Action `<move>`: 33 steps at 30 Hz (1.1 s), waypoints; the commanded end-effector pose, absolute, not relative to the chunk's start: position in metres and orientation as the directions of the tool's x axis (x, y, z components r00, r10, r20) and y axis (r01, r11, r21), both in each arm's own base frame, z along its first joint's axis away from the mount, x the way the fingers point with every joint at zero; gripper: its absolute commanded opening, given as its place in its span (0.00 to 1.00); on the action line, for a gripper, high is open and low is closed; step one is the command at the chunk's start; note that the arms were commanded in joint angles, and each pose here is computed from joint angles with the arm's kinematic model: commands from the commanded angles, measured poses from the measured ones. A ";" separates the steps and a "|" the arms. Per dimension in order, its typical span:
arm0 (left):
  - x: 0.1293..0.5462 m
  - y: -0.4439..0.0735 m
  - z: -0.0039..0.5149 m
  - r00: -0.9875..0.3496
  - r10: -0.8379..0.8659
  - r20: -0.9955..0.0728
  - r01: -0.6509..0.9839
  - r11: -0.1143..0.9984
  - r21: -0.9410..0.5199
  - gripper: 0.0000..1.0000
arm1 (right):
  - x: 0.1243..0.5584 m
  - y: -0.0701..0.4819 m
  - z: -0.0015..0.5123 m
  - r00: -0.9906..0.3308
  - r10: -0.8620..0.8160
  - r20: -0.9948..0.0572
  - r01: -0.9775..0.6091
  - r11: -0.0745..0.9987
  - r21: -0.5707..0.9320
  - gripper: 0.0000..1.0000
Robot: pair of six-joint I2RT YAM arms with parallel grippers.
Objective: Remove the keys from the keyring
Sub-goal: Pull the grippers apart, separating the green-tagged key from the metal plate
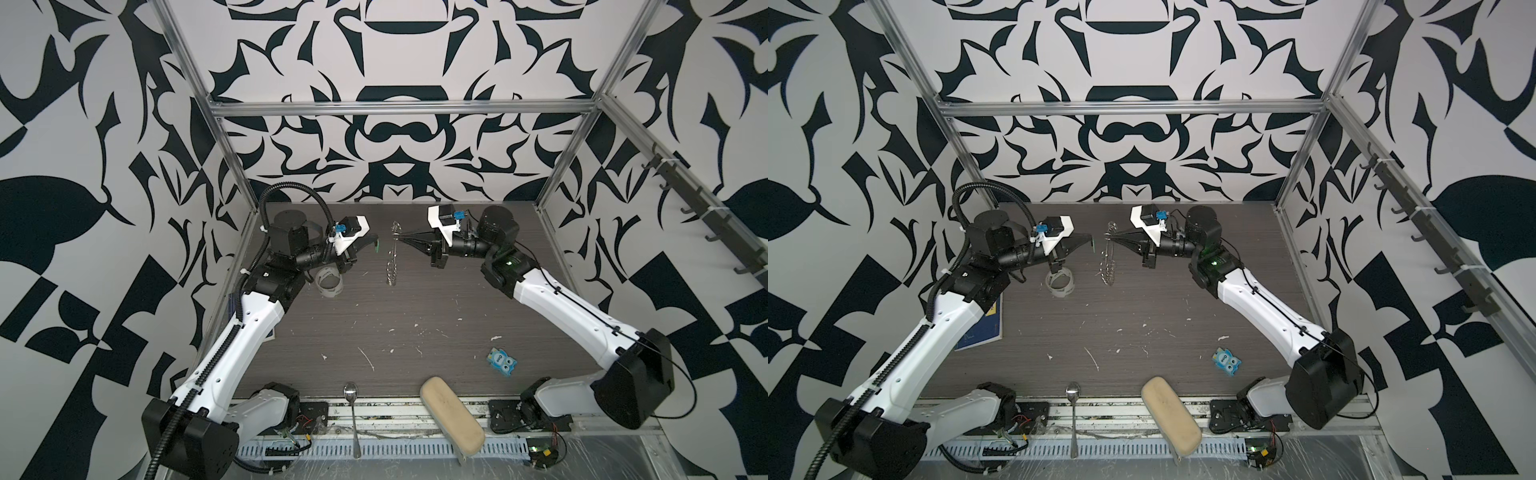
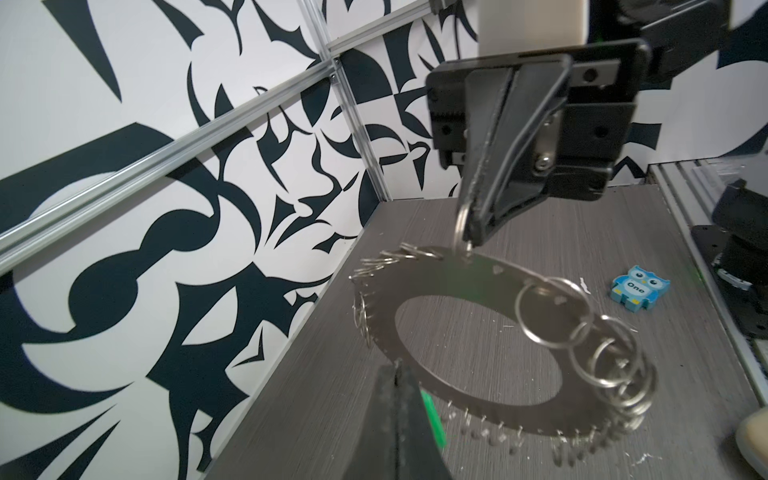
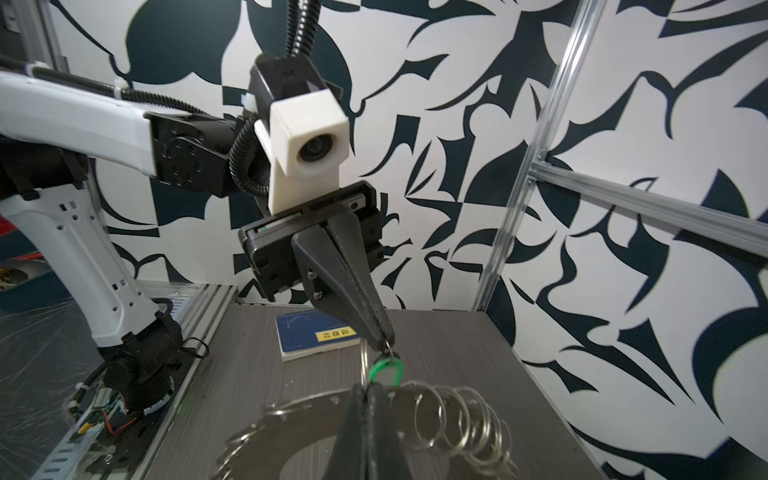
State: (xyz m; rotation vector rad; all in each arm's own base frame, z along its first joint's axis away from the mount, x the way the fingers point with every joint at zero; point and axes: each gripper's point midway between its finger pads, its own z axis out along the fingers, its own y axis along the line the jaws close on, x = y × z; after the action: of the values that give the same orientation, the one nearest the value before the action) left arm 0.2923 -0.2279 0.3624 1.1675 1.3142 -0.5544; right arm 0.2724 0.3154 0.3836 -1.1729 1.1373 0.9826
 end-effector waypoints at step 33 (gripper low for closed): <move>0.331 -0.196 0.089 -0.686 0.322 -0.652 0.469 0.881 -0.059 0.00 | 0.261 0.125 0.263 -0.158 -0.290 -0.944 -0.414 0.887 -0.204 0.00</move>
State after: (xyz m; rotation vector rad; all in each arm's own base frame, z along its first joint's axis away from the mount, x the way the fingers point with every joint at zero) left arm 0.3190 -0.1938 0.0808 0.6305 2.3747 -0.3154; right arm 0.2583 0.1338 0.2557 -0.5792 1.7710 0.1684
